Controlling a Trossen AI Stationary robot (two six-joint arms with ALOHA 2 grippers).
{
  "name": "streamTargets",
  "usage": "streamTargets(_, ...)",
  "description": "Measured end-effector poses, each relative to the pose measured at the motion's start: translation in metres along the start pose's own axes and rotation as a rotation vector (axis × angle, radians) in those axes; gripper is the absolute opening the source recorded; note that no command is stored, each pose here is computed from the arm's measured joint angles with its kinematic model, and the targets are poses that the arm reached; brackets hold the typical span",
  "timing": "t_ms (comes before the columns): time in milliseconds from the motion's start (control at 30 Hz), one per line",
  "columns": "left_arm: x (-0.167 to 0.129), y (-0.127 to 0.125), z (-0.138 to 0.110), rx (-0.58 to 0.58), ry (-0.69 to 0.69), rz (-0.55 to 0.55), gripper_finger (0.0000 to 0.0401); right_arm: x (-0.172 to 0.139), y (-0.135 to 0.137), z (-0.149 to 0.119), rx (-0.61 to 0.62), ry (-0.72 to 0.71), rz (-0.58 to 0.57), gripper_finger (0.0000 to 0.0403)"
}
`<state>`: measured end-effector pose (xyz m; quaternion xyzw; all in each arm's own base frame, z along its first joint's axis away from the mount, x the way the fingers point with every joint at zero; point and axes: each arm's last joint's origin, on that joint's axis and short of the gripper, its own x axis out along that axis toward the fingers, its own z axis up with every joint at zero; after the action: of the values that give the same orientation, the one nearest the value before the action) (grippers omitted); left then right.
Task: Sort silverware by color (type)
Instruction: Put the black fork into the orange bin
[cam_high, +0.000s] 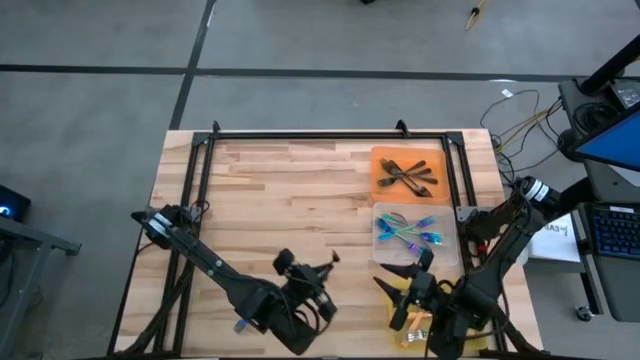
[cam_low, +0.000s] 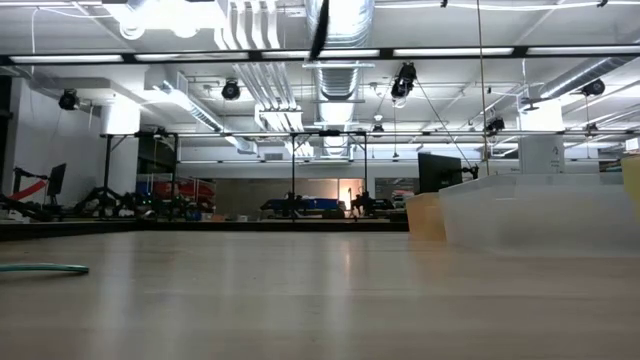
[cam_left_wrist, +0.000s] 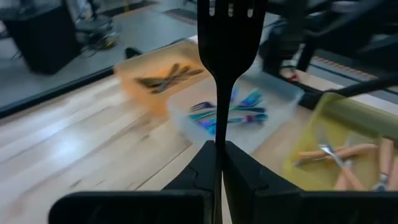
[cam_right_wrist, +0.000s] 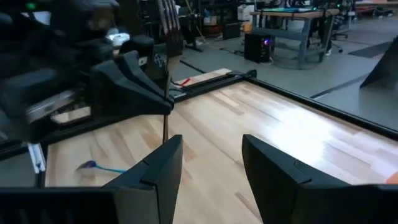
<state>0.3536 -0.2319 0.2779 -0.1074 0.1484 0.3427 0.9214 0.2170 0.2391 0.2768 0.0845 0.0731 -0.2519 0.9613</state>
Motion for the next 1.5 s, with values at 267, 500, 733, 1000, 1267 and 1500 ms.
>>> streamTargets(267, 0.008, -0.028, -0.001, 0.076, -0.01, -0.023, 0.0, 0.02, 0.014, 0.002, -0.021, 0.055, 0.061, 0.0157)
streamTargets(500, 0.018, -0.057, -0.009, 0.07, -0.015, -0.032, 0.0, 0.031, 0.02, 0.013, -0.058, 0.031, 0.095, 0.0157)
streamTargets(733, 0.023, -0.074, -0.008, 0.16, 0.01, 0.009, 0.0, 0.037, 0.019, 0.015, -0.054, 0.029, 0.084, 0.0157)
streamTargets(1000, 0.025, -0.066, -0.015, 0.143, 0.012, 0.051, 0.0, 0.038, 0.018, 0.017, -0.063, 0.021, 0.075, 0.0129)
streamTargets(1267, 0.025, -0.066, -0.015, 0.128, 0.009, 0.049, 0.0, 0.039, 0.018, 0.018, -0.11, 0.014, 0.072, 0.0016)
streamTargets(1500, 0.025, -0.066, -0.015, 0.144, 0.007, 0.049, 0.0, 0.042, 0.017, 0.019, -0.117, 0.014, 0.067, 0.0009)
